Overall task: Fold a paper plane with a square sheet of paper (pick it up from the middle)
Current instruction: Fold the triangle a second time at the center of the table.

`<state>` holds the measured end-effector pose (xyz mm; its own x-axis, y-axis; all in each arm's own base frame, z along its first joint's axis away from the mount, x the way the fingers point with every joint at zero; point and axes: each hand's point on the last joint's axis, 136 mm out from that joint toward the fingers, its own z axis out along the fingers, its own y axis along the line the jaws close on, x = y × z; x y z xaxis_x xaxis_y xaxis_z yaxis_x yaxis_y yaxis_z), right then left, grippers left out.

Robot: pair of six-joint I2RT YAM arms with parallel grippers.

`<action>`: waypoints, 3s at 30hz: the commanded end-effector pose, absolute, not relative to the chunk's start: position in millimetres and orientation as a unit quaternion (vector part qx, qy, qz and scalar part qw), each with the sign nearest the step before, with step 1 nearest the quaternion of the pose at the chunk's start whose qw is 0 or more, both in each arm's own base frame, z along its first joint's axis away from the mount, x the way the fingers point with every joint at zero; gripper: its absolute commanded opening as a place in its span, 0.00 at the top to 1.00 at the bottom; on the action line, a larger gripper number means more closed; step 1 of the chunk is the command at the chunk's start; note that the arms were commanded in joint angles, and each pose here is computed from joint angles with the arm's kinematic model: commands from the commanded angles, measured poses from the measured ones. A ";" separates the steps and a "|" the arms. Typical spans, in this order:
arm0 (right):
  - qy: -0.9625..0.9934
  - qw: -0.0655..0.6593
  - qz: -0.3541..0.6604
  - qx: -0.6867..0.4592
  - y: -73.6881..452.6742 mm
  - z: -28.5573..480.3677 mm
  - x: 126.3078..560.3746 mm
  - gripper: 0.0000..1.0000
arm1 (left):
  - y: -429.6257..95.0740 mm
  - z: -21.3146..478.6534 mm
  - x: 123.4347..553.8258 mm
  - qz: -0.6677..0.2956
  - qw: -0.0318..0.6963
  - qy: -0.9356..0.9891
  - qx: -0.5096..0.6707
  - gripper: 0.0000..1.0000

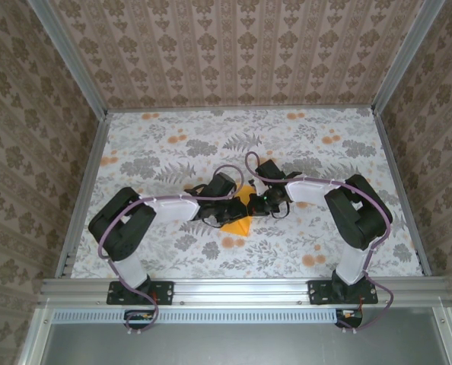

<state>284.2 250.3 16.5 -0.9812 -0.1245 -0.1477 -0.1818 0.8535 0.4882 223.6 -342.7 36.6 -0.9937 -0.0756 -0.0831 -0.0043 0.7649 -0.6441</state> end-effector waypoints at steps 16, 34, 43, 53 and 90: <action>0.968 0.057 0.234 -0.065 242.5 11.1 292.2 1.00 | -341.4 23.6 217.0 -0.329 0.035 0.944 -0.023 0.84; 0.971 0.055 0.224 -0.059 237.2 8.3 292.1 1.00 | -340.2 18.3 215.5 -0.320 0.028 0.947 -0.022 0.85; 0.971 0.051 0.224 -0.059 237.5 6.5 291.7 1.00 | -336.2 13.9 213.9 -0.308 0.023 0.951 -0.028 0.85; 0.970 0.057 0.231 -0.051 238.5 18.4 292.2 0.95 | -328.2 3.6 207.7 -0.282 0.009 0.958 -0.043 0.86; 0.980 -0.026 0.193 -0.048 222.3 -27.8 260.6 0.99 | -333.2 41.4 229.0 -0.323 0.078 0.943 -0.006 0.87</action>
